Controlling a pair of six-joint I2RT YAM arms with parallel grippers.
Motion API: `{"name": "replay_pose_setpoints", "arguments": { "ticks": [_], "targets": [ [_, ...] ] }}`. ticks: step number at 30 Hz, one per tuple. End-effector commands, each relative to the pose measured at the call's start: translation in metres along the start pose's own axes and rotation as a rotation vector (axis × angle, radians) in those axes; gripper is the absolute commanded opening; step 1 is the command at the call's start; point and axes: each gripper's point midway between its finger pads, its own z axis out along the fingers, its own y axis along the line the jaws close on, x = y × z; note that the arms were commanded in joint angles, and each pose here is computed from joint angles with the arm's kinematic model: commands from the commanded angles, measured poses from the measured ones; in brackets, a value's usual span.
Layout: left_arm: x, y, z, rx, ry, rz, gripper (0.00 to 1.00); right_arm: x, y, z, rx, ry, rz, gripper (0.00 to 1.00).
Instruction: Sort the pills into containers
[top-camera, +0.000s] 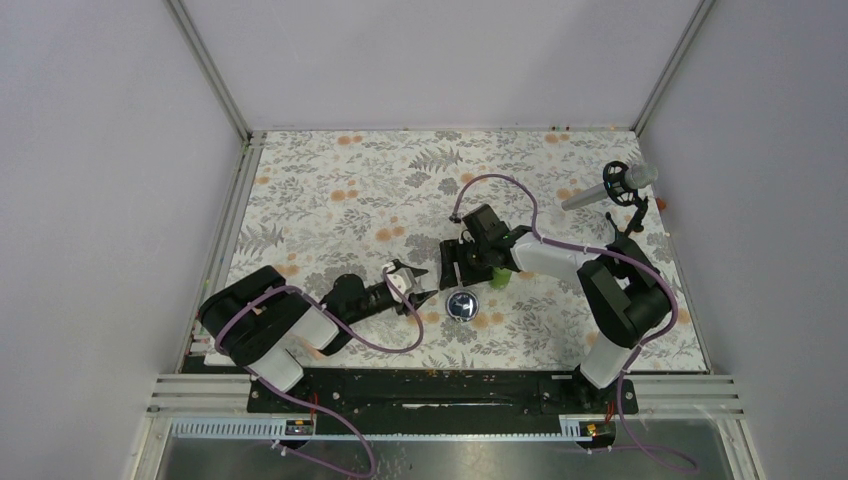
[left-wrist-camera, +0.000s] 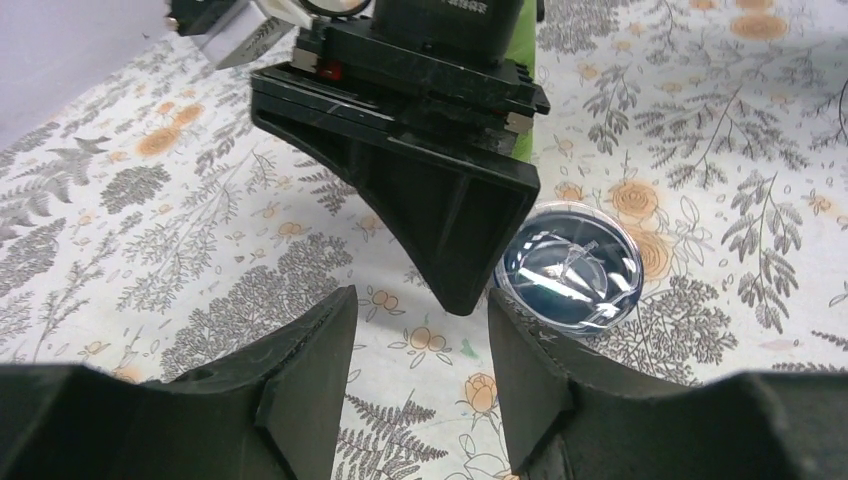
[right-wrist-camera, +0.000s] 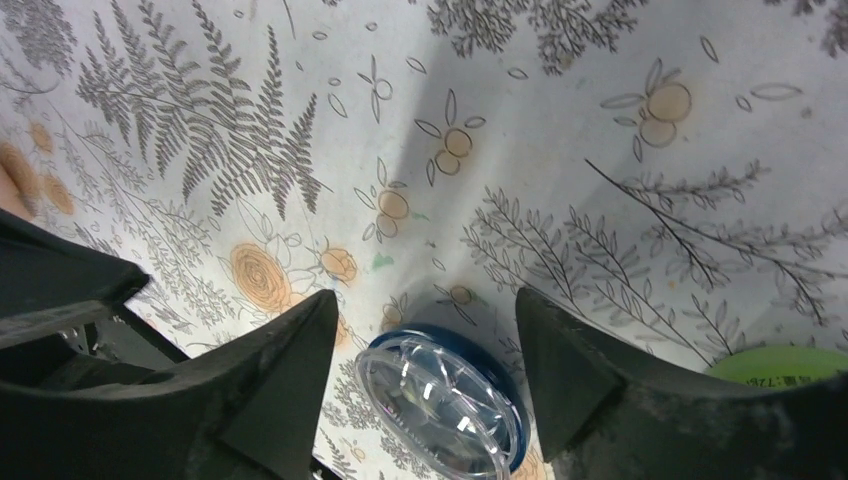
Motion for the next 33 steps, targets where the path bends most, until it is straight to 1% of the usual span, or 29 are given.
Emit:
{"name": "replay_pose_setpoints", "arguments": {
  "ticks": [1,5,8,10,13,15,16,17,18,19,20,22,24,26,28,30,33],
  "targets": [
    [-0.034,0.013,-0.005,-0.079,-0.11,-0.005,0.52,-0.024,0.002,-0.025,0.07,-0.079,0.027,0.83],
    [-0.053,0.026,-0.012,-0.162,-0.159,-0.035,0.54,-0.02,-0.001,-0.028,0.152,-0.08,0.024,0.87],
    [-0.063,0.037,-0.02,-0.237,-0.189,-0.088,0.55,-0.016,-0.004,-0.029,0.201,-0.08,0.031,0.87],
    [-0.069,0.046,-0.026,-0.297,-0.2,-0.139,0.56,-0.015,-0.008,-0.032,0.225,-0.09,0.042,0.87],
    [-0.063,0.065,-0.035,-0.44,-0.155,-0.288,0.6,-0.012,-0.011,-0.038,0.243,-0.084,0.035,0.86],
    [-0.051,0.075,-0.037,-0.523,-0.059,-0.406,0.68,-0.011,-0.009,-0.042,0.24,-0.074,0.029,0.85],
    [-0.044,0.078,-0.037,-0.547,0.025,-0.43,0.74,-0.01,-0.009,-0.044,0.24,-0.073,0.029,0.85],
    [-0.039,0.079,-0.037,-0.559,0.106,-0.436,0.84,-0.01,-0.008,-0.045,0.239,-0.072,0.033,0.85],
    [-0.039,0.082,-0.037,-0.569,0.156,-0.426,0.96,-0.009,-0.008,-0.045,0.237,-0.072,0.035,0.85],
    [-0.039,0.082,-0.037,-0.567,0.185,-0.417,0.98,-0.008,-0.007,-0.045,0.234,-0.068,0.038,0.85],
    [-0.039,0.081,-0.036,-0.553,0.194,-0.412,0.99,-0.008,-0.008,-0.043,0.236,-0.064,0.044,0.84],
    [-0.042,0.075,-0.033,-0.515,0.172,-0.419,0.99,-0.006,-0.009,-0.04,0.244,-0.049,0.054,0.82],
    [-0.042,0.072,-0.03,-0.501,0.156,-0.463,0.99,-0.005,-0.013,-0.036,0.263,-0.032,0.065,0.76],
    [-0.039,0.068,-0.028,-0.482,0.168,-0.497,0.98,-0.006,-0.02,-0.034,0.311,-0.033,0.082,0.69],
    [-0.028,0.064,-0.027,-0.484,0.206,-0.543,0.94,-0.012,-0.032,-0.036,0.378,-0.079,0.108,0.63],
    [-0.014,0.056,-0.026,-0.472,0.257,-0.577,0.86,-0.02,-0.039,-0.037,0.416,-0.133,0.118,0.58],
    [0.004,0.045,-0.025,-0.456,0.308,-0.636,0.75,-0.025,-0.047,-0.032,0.469,-0.136,0.116,0.57]
  ]
}}
